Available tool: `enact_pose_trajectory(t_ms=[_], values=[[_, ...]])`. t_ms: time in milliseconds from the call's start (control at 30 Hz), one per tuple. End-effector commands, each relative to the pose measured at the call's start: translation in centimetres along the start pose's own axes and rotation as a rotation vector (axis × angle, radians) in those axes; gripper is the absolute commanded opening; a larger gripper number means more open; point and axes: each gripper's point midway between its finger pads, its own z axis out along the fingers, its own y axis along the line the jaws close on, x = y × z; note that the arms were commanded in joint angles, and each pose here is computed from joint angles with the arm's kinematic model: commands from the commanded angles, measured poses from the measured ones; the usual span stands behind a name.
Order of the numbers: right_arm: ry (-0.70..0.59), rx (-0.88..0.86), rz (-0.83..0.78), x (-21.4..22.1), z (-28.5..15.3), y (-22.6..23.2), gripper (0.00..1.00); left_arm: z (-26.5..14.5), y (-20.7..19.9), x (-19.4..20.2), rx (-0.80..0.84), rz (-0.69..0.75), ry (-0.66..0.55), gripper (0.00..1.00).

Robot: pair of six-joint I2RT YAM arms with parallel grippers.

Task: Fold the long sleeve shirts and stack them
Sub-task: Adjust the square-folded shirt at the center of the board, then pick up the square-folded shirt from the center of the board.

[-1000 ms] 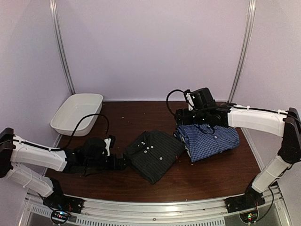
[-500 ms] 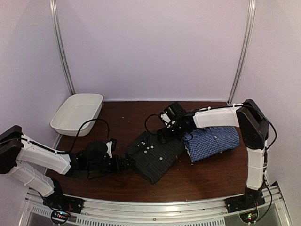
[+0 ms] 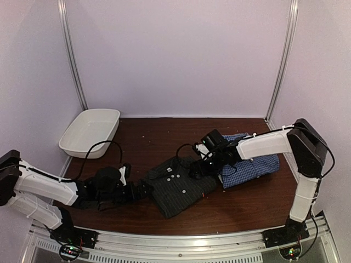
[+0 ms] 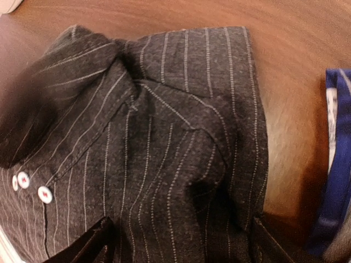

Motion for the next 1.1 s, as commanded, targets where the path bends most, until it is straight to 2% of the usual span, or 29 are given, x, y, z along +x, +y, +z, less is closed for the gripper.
enact_pose_trajectory(t_ms=[0,100,200,467,600,767,900,1067], values=[[-0.032,-0.117,0.096,2.0,-2.0,3.5,0.84,-1.3,0.7,-0.4,-0.033,-0.019,-0.035,0.98],[-0.054,-0.196,0.125,3.3,-3.0,5.8,0.84,-2.4,1.5,-0.3,-0.044,-0.030,-0.043,0.98],[-0.089,-0.215,0.156,3.6,-4.0,6.2,0.84,-3.1,1.9,-0.3,-0.053,-0.027,-0.050,0.98],[-0.143,0.083,0.194,3.0,-5.4,0.6,0.86,-2.2,1.5,-0.3,-0.052,0.023,-0.006,0.98],[-0.122,0.110,0.198,3.4,-4.6,-0.4,0.86,-1.4,1.7,-0.8,-0.044,0.045,0.028,0.96],[-0.069,0.041,0.202,4.6,-2.5,0.2,0.86,-0.5,1.1,-1.1,-0.026,0.078,0.066,0.94],[-0.047,-0.035,0.228,5.4,-1.1,1.0,0.85,0.4,1.4,0.0,-0.003,0.057,0.108,0.88],[-0.042,-0.125,0.270,6.2,-0.2,2.0,0.81,1.3,1.7,1.3,0.039,0.010,0.142,0.69]])
